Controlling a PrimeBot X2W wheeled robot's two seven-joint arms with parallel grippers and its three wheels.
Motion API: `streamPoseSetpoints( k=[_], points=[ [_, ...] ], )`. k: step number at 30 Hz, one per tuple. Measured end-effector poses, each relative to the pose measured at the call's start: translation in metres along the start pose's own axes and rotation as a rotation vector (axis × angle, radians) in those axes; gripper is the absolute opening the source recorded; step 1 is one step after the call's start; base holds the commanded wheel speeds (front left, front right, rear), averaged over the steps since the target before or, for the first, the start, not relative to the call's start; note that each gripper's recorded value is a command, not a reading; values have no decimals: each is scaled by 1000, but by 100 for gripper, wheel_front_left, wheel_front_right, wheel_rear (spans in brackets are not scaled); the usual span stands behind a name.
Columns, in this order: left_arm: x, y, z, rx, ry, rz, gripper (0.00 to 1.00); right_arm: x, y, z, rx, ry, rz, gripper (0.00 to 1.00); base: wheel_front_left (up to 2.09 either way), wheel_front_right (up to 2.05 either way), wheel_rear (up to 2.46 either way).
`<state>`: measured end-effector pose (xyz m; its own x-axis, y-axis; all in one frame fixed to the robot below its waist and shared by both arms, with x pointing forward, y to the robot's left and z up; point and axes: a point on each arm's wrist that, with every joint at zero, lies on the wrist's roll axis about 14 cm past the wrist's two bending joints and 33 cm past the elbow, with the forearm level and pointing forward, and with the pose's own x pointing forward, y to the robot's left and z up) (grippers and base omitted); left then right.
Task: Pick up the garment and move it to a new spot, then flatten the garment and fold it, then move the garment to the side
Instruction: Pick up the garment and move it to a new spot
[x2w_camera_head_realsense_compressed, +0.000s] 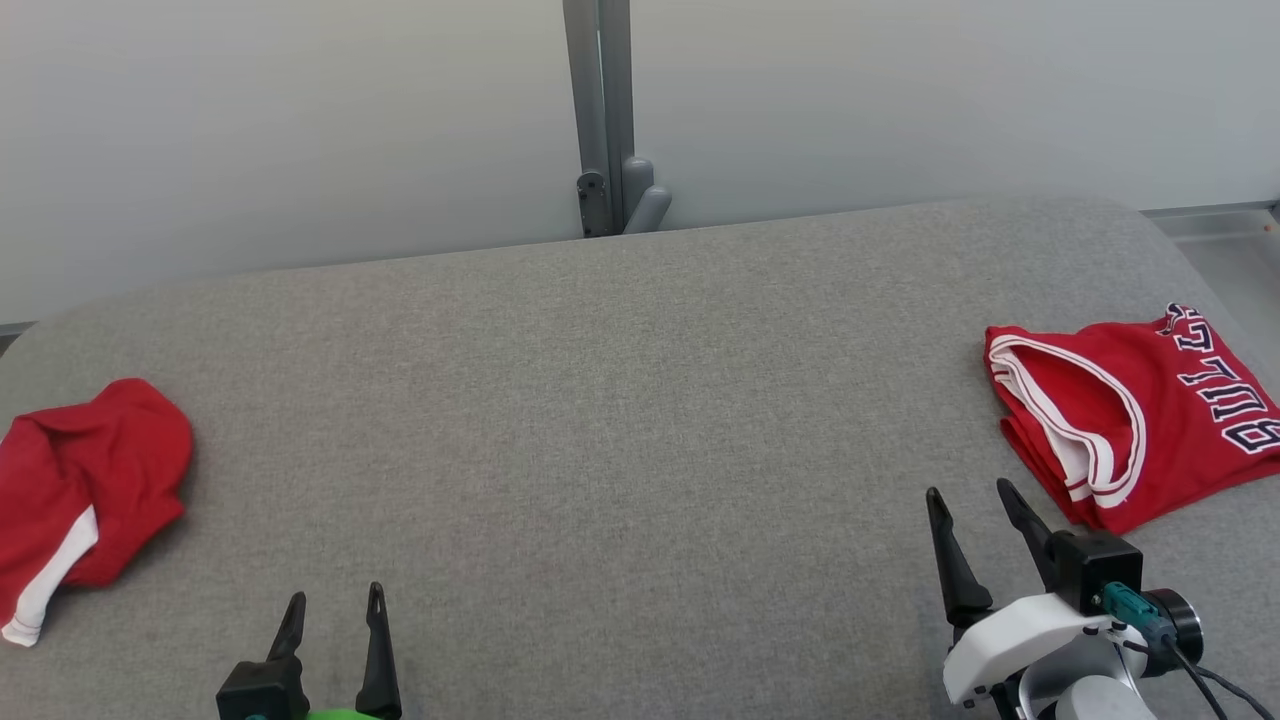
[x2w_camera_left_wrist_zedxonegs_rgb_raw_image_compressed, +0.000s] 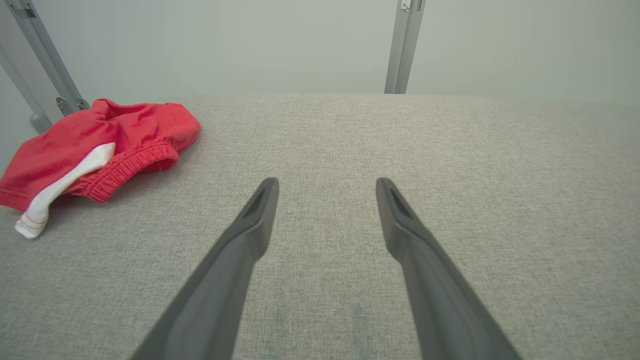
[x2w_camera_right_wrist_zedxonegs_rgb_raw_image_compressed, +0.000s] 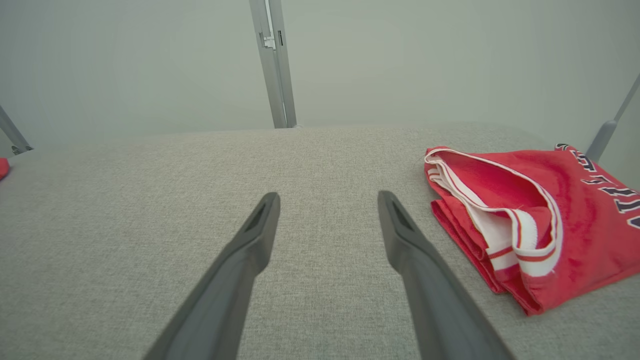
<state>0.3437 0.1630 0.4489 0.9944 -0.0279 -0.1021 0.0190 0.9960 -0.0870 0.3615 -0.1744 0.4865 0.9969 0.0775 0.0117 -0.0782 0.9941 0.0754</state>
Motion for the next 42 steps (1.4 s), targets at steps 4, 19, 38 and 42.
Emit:
streamPoseSetpoints(
  k=[4, 19, 38, 42],
  points=[
    [-1, 3, -2, -2, 4, 10, 100, 2, 4, -1, 0, 4, 12, 100, 0, 0, 0],
    [-38, 66, -12, -27, 24, 226, 100, 29, 90, -16, 1, 49, 273, 100, 0, 0, 0],
    [-159, 165, -26, -79, 28, 681, 100, 42, 255, -29, 19, 94, 745, 100, 0, 0, 0],
    [-166, 167, -30, -92, 42, 711, 100, 44, 263, -35, 27, 110, 770, 100, 0, 0, 0]
  ],
)
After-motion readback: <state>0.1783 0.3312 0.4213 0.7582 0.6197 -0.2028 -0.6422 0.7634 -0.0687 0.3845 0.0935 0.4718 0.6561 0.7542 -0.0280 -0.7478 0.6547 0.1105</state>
